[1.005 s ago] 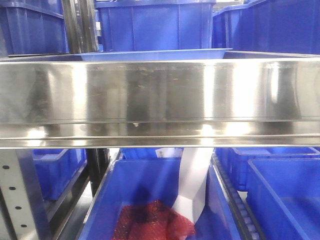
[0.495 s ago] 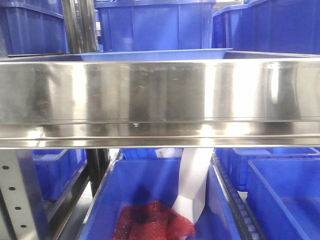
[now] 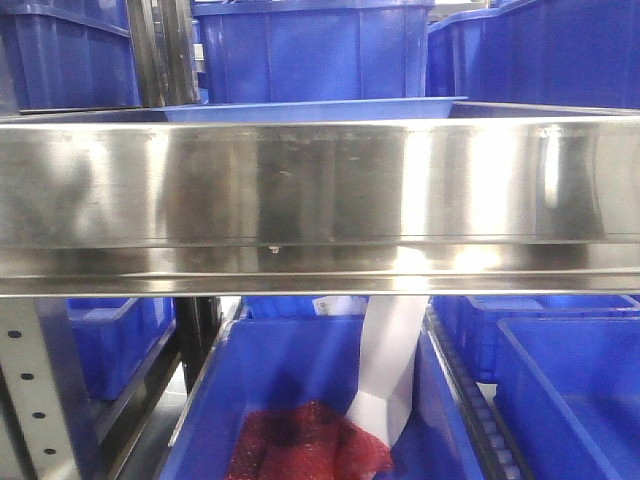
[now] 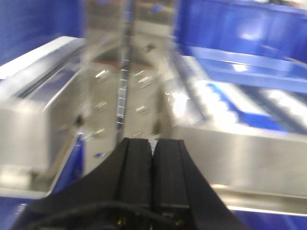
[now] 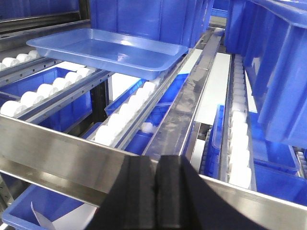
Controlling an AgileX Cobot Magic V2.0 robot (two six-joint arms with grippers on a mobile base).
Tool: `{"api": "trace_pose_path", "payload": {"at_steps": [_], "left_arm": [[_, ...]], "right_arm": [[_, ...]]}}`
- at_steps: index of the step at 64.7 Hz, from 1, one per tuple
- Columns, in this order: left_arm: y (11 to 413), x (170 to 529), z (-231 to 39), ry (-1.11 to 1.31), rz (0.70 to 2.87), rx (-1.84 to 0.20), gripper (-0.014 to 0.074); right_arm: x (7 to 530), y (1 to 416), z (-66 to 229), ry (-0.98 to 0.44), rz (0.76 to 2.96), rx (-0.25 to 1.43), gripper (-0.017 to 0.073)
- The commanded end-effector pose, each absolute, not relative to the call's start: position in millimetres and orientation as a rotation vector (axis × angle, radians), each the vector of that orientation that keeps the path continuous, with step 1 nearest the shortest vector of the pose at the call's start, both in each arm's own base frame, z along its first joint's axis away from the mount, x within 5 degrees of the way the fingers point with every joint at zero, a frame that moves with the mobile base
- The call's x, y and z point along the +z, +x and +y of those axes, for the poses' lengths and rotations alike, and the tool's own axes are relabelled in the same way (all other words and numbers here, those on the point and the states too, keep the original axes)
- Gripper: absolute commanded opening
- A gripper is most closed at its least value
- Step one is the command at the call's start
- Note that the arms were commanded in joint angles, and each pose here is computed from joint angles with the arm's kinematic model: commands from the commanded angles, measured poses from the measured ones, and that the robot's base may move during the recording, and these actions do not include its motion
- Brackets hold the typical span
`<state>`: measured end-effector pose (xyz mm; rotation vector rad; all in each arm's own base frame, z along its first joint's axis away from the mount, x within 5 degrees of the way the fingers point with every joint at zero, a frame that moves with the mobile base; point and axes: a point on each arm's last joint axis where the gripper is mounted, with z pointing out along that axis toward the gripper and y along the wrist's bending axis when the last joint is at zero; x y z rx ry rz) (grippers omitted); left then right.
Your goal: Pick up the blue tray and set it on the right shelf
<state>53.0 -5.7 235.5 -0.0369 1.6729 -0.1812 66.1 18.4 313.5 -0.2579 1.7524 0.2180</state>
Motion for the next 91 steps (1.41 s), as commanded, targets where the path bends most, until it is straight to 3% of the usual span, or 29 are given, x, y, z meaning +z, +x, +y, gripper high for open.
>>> {"api": "trace_pose_path", "payload": {"at_steps": [1, 10, 69, 91], "left_arm": [[55, 229, -4, -0.06, 1.513, -0.168, -0.0046], [56, 199, -3, -0.07, 1.478, -0.158, -0.0046], [57, 197, -3, -0.07, 1.498, -0.158, -0.0047], [57, 197, -3, -0.07, 1.498, -0.158, -0.0046]], "right_arm": [[330, 66, 19, -0.271, 1.636, 0.214, 0.0057], [330, 66, 19, -0.271, 1.636, 0.214, 0.0057], [323, 68, 18, -0.266, 1.662, 0.175, 0.0057], [282, 63, -3, 0.053, 1.492, -0.032, 0.0057]]}}
